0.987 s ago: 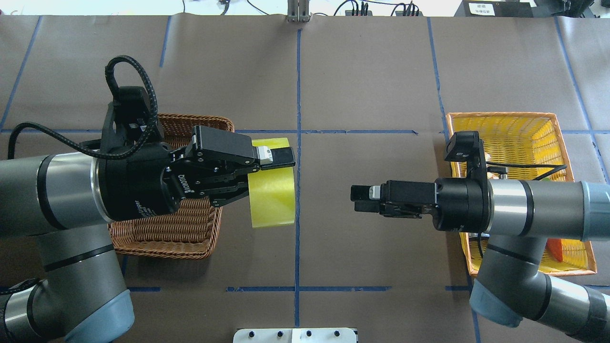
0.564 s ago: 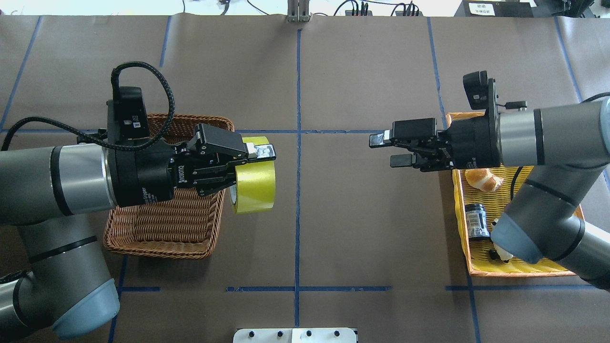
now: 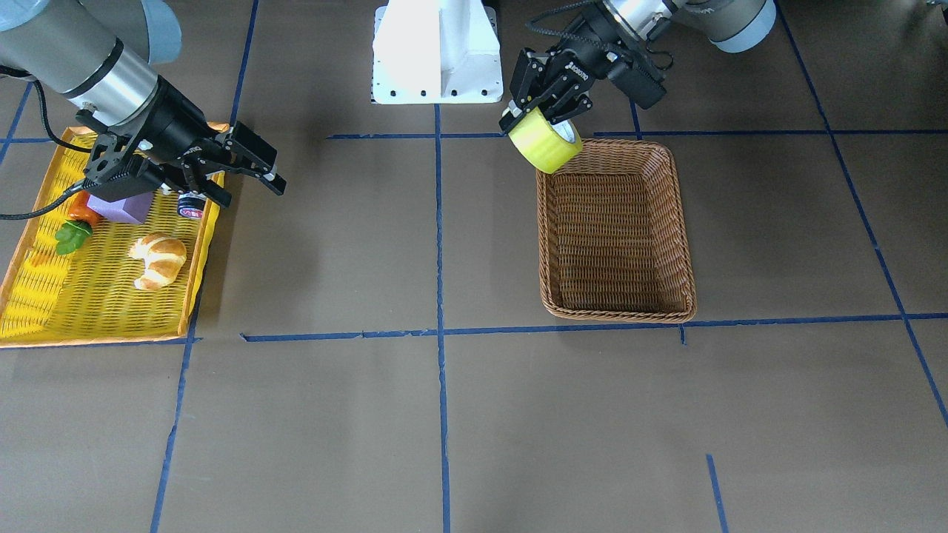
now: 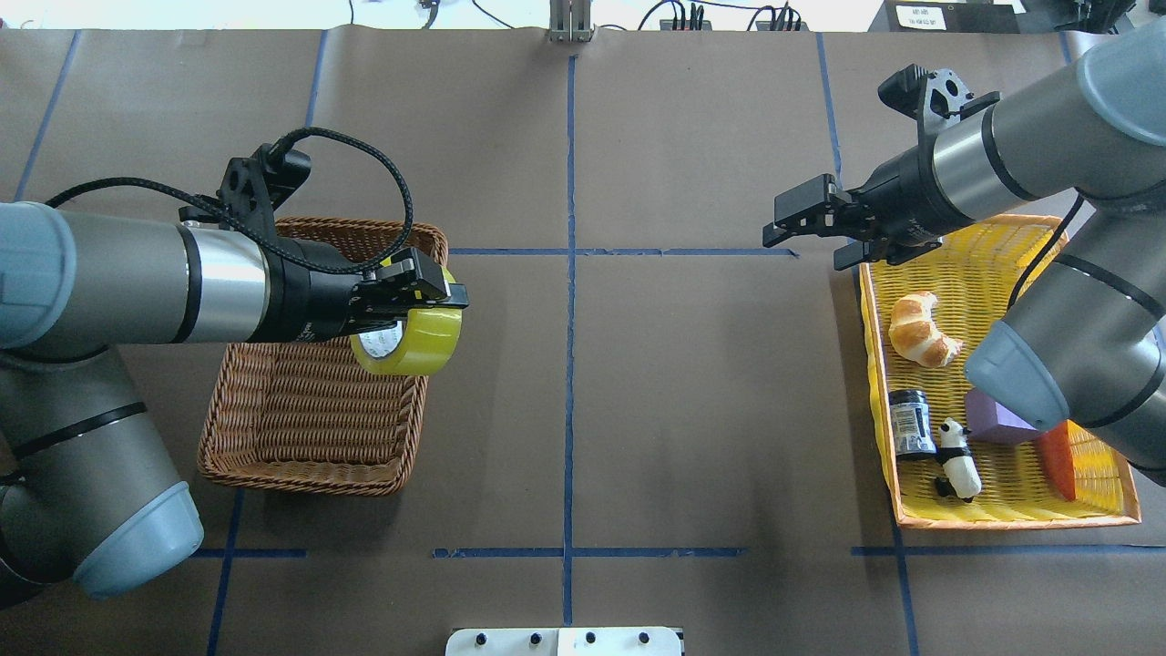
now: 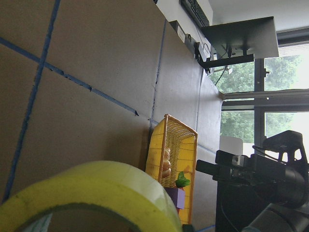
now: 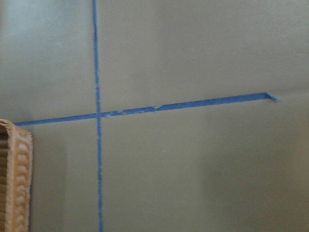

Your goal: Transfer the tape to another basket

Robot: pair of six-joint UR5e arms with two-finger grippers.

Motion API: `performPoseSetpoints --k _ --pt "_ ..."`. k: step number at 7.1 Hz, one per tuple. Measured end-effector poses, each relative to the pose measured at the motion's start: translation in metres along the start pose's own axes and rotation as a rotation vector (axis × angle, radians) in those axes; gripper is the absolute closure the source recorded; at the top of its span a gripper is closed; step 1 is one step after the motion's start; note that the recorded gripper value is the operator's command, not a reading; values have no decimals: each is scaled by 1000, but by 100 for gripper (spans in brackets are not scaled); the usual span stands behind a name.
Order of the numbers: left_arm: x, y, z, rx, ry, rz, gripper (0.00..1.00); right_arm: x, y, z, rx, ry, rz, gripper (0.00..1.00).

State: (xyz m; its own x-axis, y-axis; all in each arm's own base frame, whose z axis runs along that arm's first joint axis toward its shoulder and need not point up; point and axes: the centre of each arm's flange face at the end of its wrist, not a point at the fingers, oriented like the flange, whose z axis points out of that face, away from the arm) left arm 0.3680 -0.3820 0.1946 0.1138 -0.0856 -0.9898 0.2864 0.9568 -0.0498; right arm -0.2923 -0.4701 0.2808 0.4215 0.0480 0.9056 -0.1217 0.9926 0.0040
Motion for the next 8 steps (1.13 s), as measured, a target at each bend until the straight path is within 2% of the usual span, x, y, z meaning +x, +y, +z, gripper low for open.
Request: performPoseSetpoints --k 2,3,5,6,7,8 --pt "-30 -11 20 -8 -228 111 100 26 -6 -3 -49 214 -149 0" --pt "-47 -15 29 -13 -310 143 100 47 -11 -10 -74 271 -235 0" --pt "-89 -20 62 -24 -445 177 97 95 -17 -31 -101 321 -334 0" --pt "-106 -19 79 -39 -490 182 66 110 -16 -40 -105 331 -361 0" --pt "-116 -17 90 -53 -516 183 1 118 -14 -46 -105 335 -372 0" --pt "-122 -16 95 -66 -530 199 0 122 -12 -49 -105 337 -375 0"
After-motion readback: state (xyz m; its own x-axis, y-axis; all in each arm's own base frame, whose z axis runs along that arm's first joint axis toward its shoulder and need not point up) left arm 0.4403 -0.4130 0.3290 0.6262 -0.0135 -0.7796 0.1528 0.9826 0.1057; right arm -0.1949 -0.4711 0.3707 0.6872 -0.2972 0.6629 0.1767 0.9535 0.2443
